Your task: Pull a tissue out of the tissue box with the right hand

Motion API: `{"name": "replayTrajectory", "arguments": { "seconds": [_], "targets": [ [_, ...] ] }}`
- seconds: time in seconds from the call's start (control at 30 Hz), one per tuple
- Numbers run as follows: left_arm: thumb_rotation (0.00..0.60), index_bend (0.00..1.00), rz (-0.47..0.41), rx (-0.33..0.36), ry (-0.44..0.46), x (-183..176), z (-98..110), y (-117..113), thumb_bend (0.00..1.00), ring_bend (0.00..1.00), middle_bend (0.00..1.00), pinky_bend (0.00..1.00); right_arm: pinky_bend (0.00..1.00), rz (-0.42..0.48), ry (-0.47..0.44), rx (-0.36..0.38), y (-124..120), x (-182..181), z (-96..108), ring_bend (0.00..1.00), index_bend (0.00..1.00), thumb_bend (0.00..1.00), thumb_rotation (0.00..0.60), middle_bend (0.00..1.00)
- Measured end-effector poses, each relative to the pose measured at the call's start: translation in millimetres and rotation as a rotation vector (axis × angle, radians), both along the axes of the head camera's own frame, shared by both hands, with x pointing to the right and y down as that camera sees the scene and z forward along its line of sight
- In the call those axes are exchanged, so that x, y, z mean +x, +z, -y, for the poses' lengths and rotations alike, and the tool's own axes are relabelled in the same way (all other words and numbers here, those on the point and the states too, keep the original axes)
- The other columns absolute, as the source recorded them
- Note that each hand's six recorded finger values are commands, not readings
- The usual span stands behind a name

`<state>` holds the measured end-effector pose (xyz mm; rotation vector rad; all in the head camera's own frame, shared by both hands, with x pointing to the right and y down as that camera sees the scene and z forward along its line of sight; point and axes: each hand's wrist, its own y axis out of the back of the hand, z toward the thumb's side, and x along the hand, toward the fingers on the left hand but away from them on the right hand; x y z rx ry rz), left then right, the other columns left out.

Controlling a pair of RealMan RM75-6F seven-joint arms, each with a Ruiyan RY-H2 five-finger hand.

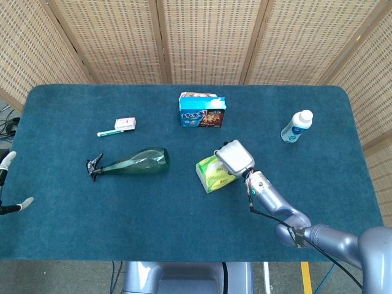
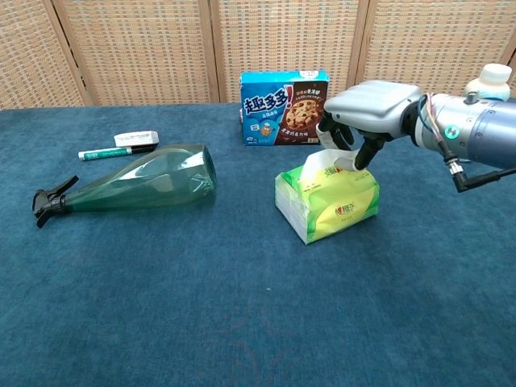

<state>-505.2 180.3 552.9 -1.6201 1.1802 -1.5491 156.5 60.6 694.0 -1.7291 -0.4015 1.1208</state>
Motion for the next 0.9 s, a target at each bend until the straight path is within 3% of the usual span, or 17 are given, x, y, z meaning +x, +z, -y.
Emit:
{"name": "replayTrajectory", "arguments": {
  "seconds": [0.23, 0.4, 0.53, 0.7, 0.77, 0.9],
  "targets": [
    [0.6, 0.0, -0.001, -0.003, 0.003, 2, 0, 1, 0.01, 0.0, 0.0, 0.0, 0.6, 0.065, 0.017, 0.023, -9, 3, 2, 0.52, 0.67, 0.62, 0.6, 0.63],
    [0.6, 0.0, -0.008, 0.002, 0.003, 2, 0, -1, 0.01, 0.0, 0.0, 0.0, 0.6, 0.145, 0.029, 0.068, -35, 4, 8, 0.52, 0.67, 0.62, 0.6, 0.63],
    [0.6, 0.0, -0.016, 0.005, 0.007, 3, -1, -3, 0.01, 0.0, 0.0, 0.0, 0.6, 0.218, 0.042, 0.119, -68, 6, 18, 0.52, 0.67, 0.62, 0.6, 0.63],
    [0.6, 0.0, -0.027, 0.012, 0.01, 3, -3, -6, 0.01, 0.0, 0.0, 0.0, 0.6, 0.322, 0.074, 0.208, -128, 9, 37, 0.52, 0.67, 0.62, 0.6, 0.63],
    [0.6, 0.0, -0.031, 0.015, 0.011, 3, -3, -7, 0.01, 0.0, 0.0, 0.0, 0.6, 0.367, 0.108, 0.247, -152, 13, 50, 0.52, 0.67, 0.62, 0.6, 0.63],
    [0.6, 0.0, -0.039, 0.017, 0.009, 2, -3, -8, 0.01, 0.0, 0.0, 0.0, 0.6, 0.464, 0.207, 0.265, -176, 19, 71, 0.52, 0.67, 0.62, 0.6, 0.63]
  ]
}}
